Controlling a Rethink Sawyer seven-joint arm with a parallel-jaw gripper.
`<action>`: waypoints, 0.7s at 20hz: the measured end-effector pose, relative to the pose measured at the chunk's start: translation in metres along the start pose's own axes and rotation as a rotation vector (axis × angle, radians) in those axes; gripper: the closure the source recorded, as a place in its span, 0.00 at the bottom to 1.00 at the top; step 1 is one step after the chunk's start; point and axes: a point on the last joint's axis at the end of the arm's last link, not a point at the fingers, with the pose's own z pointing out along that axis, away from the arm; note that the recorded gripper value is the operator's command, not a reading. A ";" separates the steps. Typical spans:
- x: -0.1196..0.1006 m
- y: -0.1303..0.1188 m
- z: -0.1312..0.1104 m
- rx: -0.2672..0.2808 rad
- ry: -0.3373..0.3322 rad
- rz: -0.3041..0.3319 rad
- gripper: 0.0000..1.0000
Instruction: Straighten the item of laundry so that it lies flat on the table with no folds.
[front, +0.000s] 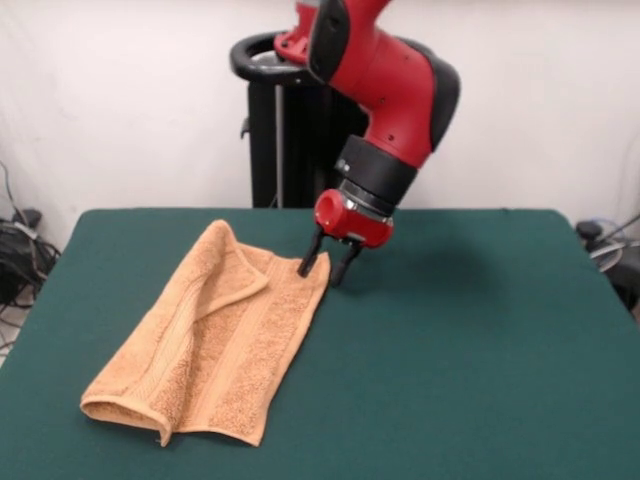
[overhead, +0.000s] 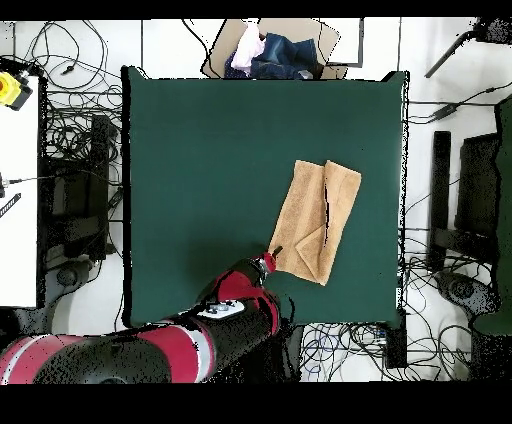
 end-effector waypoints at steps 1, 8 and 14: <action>0.000 0.000 0.000 0.005 0.001 -0.002 0.00; 0.000 -0.003 0.004 0.025 0.002 -0.018 0.00; 0.000 -0.004 0.005 0.042 0.007 -0.017 0.00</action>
